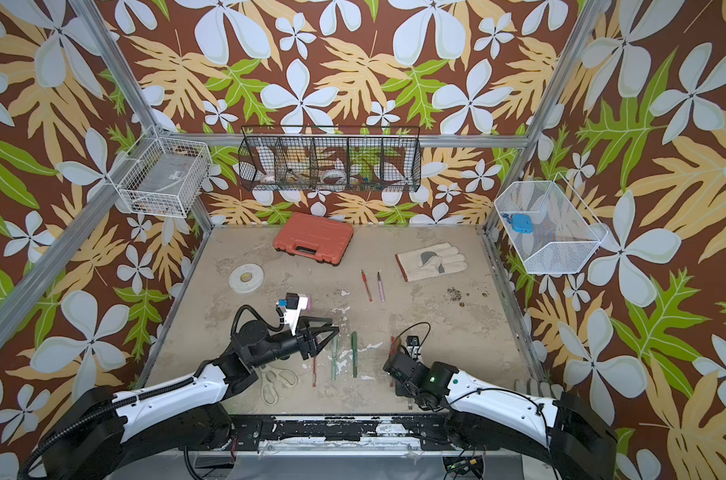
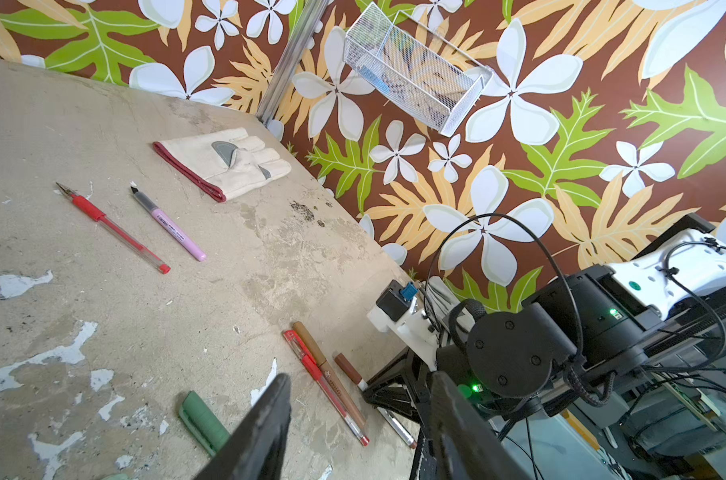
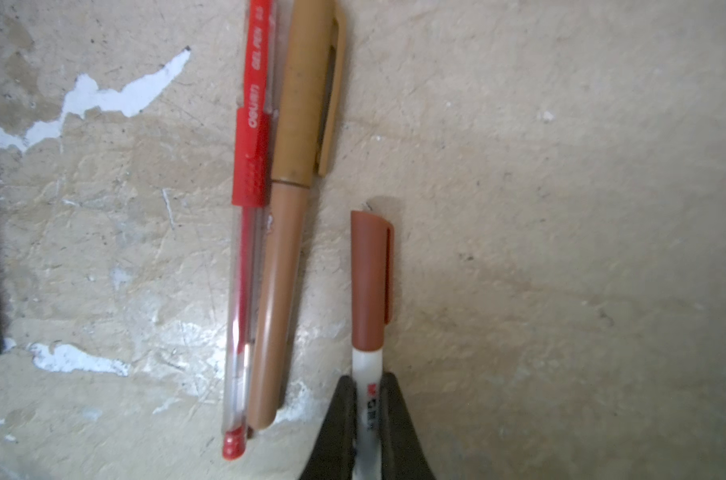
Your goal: Open the pen caps
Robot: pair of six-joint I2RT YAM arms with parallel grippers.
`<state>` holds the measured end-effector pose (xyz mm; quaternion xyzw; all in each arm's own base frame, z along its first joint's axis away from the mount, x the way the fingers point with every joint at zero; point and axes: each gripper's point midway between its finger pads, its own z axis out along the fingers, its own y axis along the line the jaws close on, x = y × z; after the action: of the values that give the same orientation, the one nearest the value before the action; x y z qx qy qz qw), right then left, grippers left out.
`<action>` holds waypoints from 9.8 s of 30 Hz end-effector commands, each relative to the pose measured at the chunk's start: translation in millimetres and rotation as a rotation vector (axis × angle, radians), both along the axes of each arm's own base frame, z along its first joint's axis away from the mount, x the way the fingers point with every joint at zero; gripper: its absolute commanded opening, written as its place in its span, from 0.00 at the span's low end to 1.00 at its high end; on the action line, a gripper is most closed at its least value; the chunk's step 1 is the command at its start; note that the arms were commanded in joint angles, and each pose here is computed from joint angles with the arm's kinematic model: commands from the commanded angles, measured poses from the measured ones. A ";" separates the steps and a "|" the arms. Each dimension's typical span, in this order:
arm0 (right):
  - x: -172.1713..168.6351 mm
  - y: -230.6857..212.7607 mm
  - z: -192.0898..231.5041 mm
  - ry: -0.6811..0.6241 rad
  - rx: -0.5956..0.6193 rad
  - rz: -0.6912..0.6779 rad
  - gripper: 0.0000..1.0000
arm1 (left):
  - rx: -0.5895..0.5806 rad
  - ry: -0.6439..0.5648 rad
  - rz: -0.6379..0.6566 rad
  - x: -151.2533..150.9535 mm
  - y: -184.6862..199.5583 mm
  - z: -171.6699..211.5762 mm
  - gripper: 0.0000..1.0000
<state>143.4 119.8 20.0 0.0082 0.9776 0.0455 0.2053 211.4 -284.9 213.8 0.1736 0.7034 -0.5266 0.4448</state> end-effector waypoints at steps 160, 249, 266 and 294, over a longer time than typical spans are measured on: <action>34.8 219.3 203.7 -0.631 0.645 1.109 0.00 | -0.154 -0.057 0.278 49.2 39.7 64.3 0.00; 165.4 98.1 149.4 -0.640 0.140 0.390 0.00 | 0.787 0.527 0.870 177.9 174.1 -188.7 0.33; 176.0 72.4 153.7 -0.659 0.116 0.277 0.00 | 0.411 0.275 0.731 157.3 137.4 -89.6 0.44; 330.8 37.6 27.8 -0.270 -0.079 0.141 0.14 | 0.210 0.033 0.292 102.6 41.5 -41.5 0.51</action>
<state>477.9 156.3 58.5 -0.0774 0.9314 0.0143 0.3554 314.1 -238.4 161.4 0.1006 0.7946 -0.3648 0.4748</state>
